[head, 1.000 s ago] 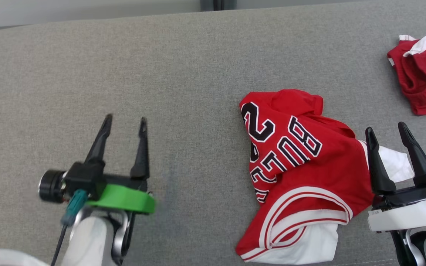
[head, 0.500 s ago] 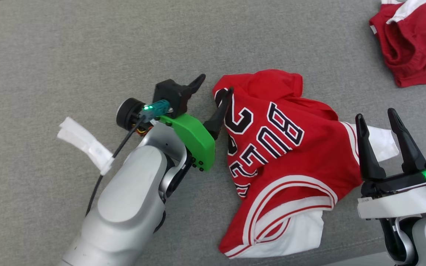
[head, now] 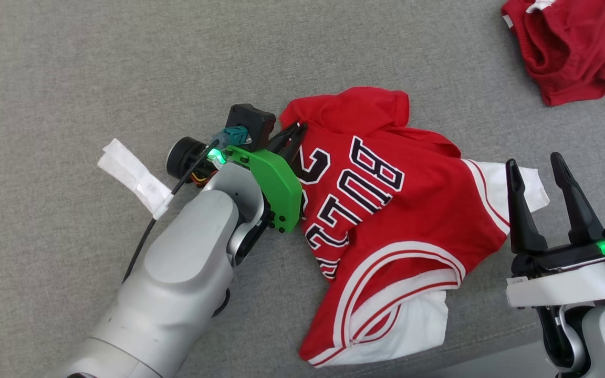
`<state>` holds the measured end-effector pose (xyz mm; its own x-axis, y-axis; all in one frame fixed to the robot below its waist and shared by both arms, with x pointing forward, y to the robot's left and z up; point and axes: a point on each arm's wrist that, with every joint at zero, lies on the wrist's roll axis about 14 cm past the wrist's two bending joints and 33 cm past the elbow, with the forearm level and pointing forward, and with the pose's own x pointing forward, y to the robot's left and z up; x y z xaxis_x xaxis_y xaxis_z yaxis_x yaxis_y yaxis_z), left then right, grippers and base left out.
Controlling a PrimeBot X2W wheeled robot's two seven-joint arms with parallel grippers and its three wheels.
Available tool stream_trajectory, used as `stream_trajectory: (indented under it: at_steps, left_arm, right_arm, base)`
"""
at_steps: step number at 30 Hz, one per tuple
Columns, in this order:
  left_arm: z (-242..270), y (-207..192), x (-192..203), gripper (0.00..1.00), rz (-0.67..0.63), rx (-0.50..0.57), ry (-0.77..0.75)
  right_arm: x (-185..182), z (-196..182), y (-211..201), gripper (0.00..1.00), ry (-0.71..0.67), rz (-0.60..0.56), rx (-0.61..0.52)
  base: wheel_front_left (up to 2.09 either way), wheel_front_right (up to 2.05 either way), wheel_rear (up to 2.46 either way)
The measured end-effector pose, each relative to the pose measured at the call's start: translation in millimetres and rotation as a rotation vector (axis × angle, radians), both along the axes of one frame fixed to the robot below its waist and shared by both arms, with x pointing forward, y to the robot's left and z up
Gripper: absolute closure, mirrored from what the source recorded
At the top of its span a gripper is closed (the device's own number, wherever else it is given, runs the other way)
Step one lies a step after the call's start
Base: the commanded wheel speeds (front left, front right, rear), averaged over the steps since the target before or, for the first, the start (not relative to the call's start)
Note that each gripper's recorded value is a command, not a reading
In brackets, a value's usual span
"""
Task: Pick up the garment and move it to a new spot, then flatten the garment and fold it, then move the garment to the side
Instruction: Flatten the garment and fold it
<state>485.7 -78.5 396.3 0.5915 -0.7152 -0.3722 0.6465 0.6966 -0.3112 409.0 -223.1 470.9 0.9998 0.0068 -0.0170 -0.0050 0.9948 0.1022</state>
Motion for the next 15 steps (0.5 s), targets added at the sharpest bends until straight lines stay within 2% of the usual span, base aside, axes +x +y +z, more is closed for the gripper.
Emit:
stream_trajectory:
  at_steps: [7,11,15]
  left_arm:
    - [20.4,33.9,16.9,1.0,0.158,-0.051,-0.124]
    - [25.7,81.4,19.8,1.0,0.308,-0.046,-0.184]
    - [27.2,131.5,6.1,1.0,0.454,-0.018,-0.201]
  right_arm:
    - [7.0,5.0,7.3,0.0,-0.025,0.024,0.01]
    - [11.8,6.7,17.5,0.0,-0.034,0.056,0.024]
    - [15.9,8.4,24.5,0.0,-0.036,0.079,0.03]
  base:
    - [0.0,0.0,0.0]
    - [0.0,0.0,0.0]
    - [0.0,0.0,0.0]
